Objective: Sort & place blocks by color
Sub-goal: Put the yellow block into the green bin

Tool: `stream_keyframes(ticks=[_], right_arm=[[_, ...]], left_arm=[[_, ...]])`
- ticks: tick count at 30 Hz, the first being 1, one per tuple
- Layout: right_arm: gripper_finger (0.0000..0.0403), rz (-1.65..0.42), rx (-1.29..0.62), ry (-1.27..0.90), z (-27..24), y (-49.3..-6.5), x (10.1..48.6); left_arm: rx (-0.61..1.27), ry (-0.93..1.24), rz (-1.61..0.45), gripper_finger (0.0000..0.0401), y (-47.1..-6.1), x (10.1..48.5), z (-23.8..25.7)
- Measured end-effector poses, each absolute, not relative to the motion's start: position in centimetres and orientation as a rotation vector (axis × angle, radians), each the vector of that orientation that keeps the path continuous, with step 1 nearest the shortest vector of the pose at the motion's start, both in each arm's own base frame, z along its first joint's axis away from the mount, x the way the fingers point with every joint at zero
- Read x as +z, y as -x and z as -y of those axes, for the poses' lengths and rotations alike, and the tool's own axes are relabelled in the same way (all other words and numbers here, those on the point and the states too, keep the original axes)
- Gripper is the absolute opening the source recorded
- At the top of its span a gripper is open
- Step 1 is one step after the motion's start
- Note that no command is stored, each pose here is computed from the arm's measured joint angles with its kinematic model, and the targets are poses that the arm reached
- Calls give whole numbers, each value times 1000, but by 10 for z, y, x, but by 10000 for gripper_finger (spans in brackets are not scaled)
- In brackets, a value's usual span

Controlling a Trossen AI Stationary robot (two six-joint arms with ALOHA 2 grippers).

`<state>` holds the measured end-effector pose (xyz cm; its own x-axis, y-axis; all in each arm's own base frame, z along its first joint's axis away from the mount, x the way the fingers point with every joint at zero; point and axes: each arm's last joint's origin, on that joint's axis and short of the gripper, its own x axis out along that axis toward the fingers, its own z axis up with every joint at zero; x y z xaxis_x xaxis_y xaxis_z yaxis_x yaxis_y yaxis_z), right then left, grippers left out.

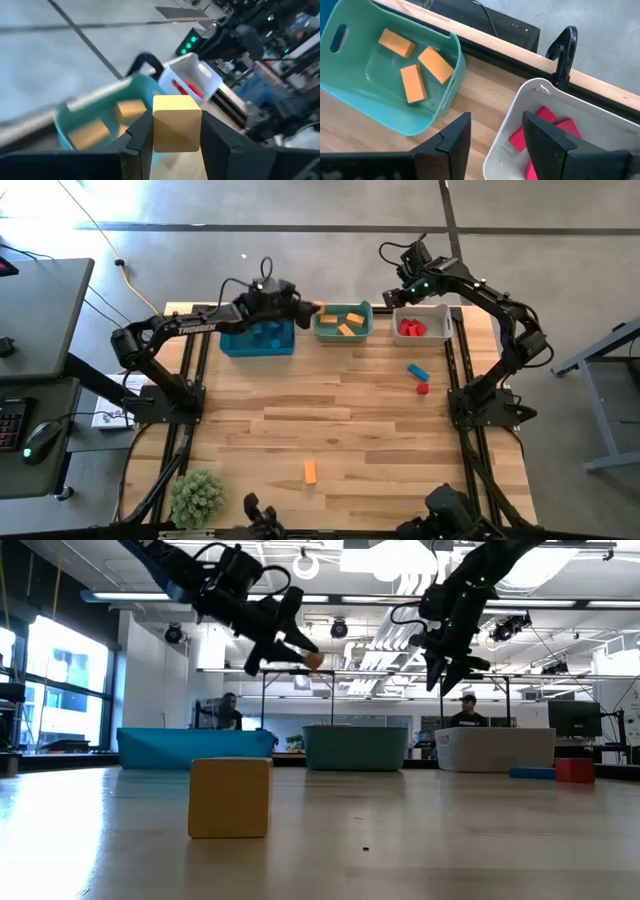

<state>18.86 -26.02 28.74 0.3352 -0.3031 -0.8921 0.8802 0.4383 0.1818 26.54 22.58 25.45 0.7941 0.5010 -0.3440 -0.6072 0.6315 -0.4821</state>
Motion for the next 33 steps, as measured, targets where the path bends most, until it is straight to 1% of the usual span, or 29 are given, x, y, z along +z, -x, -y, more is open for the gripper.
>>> stream_keyframes(ticks=[5,8,11,16,19,24,29,33], right_arm=[[165,-876,-904,-797,261,-190,288],[165,-848,-923,-824,262,-190,289],[165,-835,-937,-849,262,-190,289],[165,-820,-956,-882,262,-190,289],[165,-809,-968,-902,262,-190,289],[165,-809,-1004,-893,263,-190,289],[165,-817,-1023,-870,261,-193,289],[165,-818,-1009,-879,257,-198,289]], left_arm=[[683,500,-278,99,-257,277,-245],[707,479,-323,99,-252,275,-255],[708,468,-356,99,-256,266,-264],[619,506,-409,99,-275,245,-272],[596,484,-458,99,-286,231,-274],[570,466,-518,99,-299,212,-277],[577,478,-549,99,-303,199,-280],[582,500,-595,124,-304,184,-282]])
